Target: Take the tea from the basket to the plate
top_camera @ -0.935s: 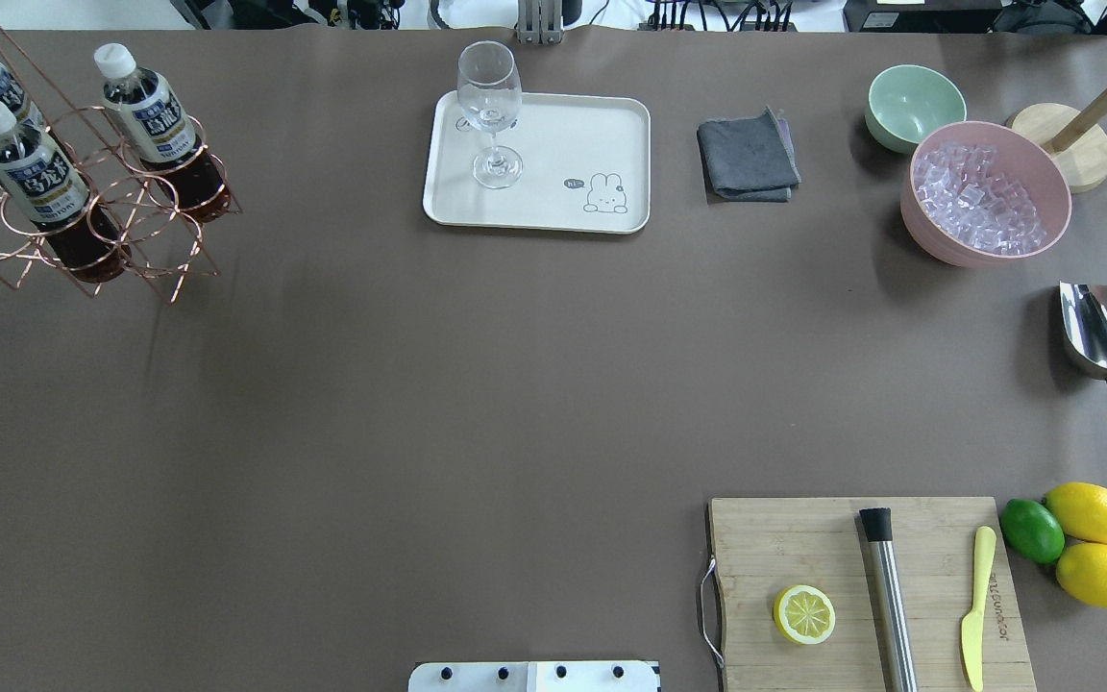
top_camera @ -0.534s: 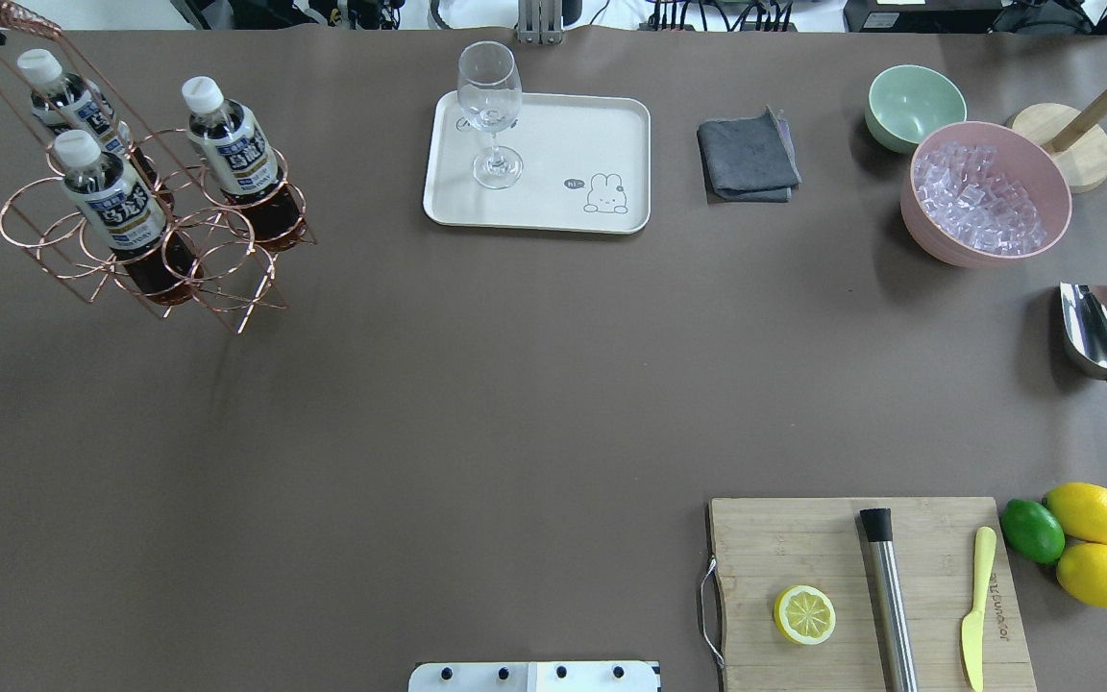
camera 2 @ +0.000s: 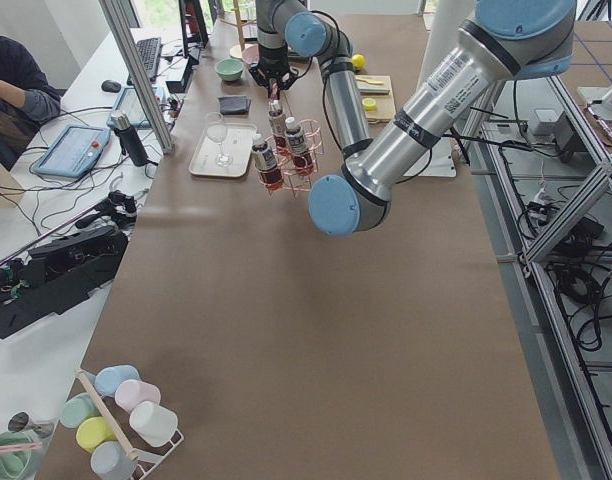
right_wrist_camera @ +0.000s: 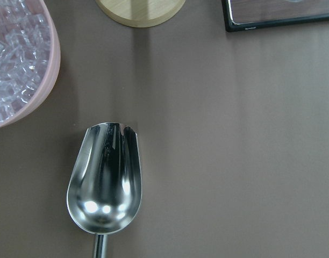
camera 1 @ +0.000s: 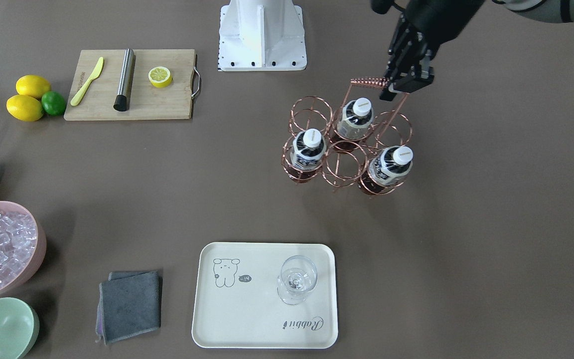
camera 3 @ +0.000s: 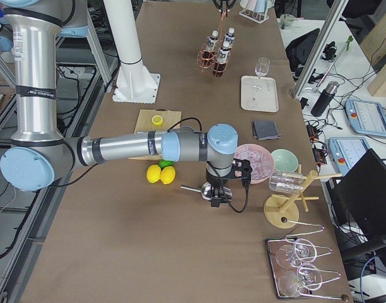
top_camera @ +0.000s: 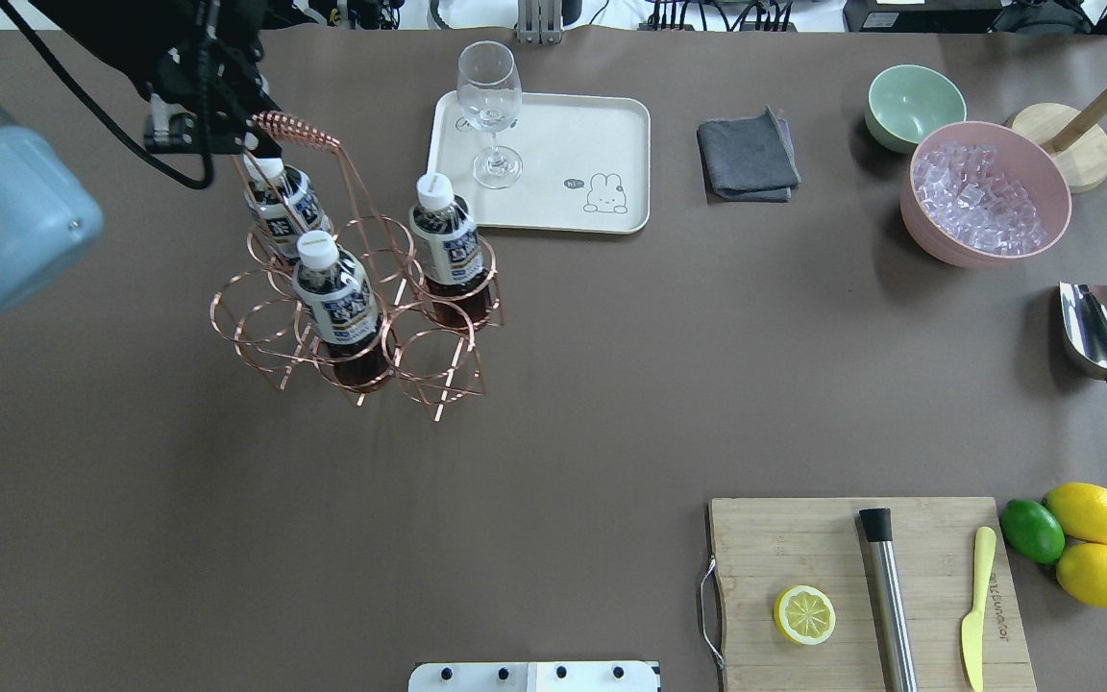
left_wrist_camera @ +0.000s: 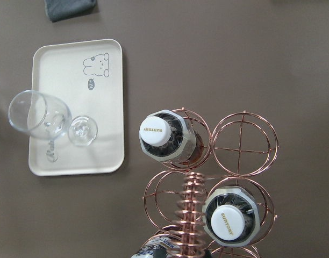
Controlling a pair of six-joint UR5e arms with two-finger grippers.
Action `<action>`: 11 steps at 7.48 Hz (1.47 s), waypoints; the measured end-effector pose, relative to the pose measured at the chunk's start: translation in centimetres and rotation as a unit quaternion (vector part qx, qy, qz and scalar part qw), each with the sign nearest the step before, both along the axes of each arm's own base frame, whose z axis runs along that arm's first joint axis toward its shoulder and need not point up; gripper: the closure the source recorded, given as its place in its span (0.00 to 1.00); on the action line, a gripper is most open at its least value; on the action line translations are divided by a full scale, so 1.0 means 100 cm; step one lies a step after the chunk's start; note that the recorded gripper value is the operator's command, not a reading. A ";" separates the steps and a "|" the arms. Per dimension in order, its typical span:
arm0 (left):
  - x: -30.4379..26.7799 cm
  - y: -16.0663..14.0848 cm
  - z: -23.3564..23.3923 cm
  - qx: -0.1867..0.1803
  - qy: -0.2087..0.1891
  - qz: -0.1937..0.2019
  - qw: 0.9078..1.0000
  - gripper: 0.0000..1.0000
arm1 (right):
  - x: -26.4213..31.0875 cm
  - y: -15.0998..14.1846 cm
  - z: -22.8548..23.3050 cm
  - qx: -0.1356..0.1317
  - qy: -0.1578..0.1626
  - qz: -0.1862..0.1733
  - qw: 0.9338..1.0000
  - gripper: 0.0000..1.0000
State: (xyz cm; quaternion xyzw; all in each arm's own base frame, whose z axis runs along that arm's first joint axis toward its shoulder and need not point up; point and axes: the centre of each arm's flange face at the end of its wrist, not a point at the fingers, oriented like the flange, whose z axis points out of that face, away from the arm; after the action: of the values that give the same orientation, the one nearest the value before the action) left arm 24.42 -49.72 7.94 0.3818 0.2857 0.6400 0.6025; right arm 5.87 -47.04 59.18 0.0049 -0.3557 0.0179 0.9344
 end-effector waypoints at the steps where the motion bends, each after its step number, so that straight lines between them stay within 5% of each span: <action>1: 0.033 0.020 -0.020 -0.007 0.003 0.000 1.000 1.00 | -0.014 -0.006 0.001 0.016 0.000 -0.014 1.000 0.00; 5: 0.122 0.088 -0.075 -0.047 0.019 -0.001 0.999 1.00 | -0.060 -0.030 -0.032 0.092 -0.037 -0.029 0.995 0.00; 9: 0.140 0.107 -0.085 -0.096 0.030 -0.022 0.995 1.00 | -0.184 -0.068 -0.190 0.167 -0.106 -0.043 0.979 0.00; 11: 0.143 0.109 -0.085 -0.110 0.032 -0.030 0.993 1.00 | -0.236 -0.067 -0.276 0.190 -0.137 -0.022 0.972 0.00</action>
State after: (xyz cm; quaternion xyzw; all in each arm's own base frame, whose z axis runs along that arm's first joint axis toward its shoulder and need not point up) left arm 38.70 -38.87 -0.54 0.3413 0.3620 0.5740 0.6504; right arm -17.78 -53.71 31.56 0.1726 -0.4768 -0.0699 0.8590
